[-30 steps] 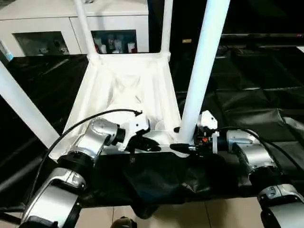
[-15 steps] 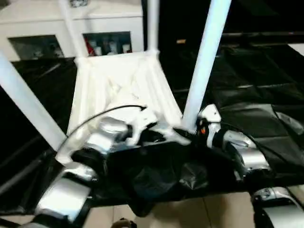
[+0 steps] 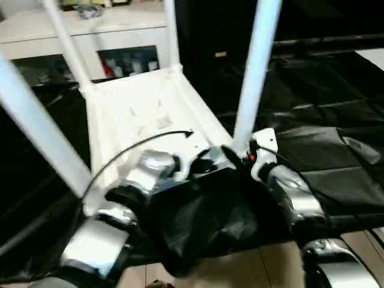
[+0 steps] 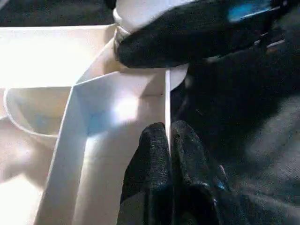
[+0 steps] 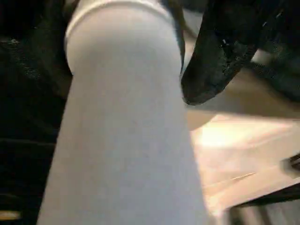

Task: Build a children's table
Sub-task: Rotate leg to tighten

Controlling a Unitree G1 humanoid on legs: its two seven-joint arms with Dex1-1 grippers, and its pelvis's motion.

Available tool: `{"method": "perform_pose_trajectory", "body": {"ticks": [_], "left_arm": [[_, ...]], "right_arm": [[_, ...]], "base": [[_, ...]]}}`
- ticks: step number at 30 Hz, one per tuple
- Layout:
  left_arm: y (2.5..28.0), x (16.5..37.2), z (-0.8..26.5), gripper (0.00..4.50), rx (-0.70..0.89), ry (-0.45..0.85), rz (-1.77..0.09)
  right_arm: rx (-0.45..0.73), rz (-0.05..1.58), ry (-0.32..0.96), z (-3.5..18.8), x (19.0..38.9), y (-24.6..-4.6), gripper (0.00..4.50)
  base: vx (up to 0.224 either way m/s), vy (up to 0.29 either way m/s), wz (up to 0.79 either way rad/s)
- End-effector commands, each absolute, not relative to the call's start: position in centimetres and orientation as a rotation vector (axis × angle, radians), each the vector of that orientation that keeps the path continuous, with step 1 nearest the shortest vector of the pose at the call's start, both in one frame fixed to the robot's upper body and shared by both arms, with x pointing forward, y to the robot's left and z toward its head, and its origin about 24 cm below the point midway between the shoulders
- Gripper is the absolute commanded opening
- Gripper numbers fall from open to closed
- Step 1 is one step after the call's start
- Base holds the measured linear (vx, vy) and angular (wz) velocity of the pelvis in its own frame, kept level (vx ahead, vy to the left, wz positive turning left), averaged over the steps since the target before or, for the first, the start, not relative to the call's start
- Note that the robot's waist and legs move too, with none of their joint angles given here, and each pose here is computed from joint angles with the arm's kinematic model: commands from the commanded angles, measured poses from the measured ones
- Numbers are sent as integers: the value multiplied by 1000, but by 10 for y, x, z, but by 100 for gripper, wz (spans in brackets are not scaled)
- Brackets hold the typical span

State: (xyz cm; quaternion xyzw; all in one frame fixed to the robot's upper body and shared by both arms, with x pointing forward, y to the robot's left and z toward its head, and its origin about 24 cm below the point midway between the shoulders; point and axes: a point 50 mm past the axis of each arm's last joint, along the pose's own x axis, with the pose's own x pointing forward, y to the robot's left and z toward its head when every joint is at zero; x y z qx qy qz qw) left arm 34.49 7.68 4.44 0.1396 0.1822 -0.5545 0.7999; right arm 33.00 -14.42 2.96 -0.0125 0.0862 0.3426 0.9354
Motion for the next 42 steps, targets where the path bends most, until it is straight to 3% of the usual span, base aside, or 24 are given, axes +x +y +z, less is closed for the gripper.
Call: {"method": "perform_pose_trajectory", "body": {"ticks": [1,4,6,10,17,27,31,35,42], "left_arm": [[64,342,57,0,300,301,-1303],[69,340,57,0,304,309,-1338],[85,333,55,0,325,347,-1443],[99,328,52,0,328,384,-1498],[108,322,52,0,311,397,-1548],[112,324,55,0,314,391,-1511],[111,331,52,0,315,383,-1382],[97,347,51,0,281,354,-1148],[66,361,56,0,240,309,-915]], "right_arm": [[-50,1025,189,29,315,-108,383],[-58,1061,194,32,315,-116,383],[-101,1148,228,38,314,-138,383],[-163,1220,287,39,314,-155,383],[-141,1276,309,48,320,-161,383],[-91,1327,317,46,319,-154,297],[-45,1256,283,40,318,-148,276],[-44,852,303,20,332,-143,270],[1,588,313,7,337,-114,269]], "base": [[0,0,0],[0,0,0],[0,0,0],[0,0,0],[0,0,0],[0,0,0],[0,0,0],[0,0,0],[0,0,0]]}}
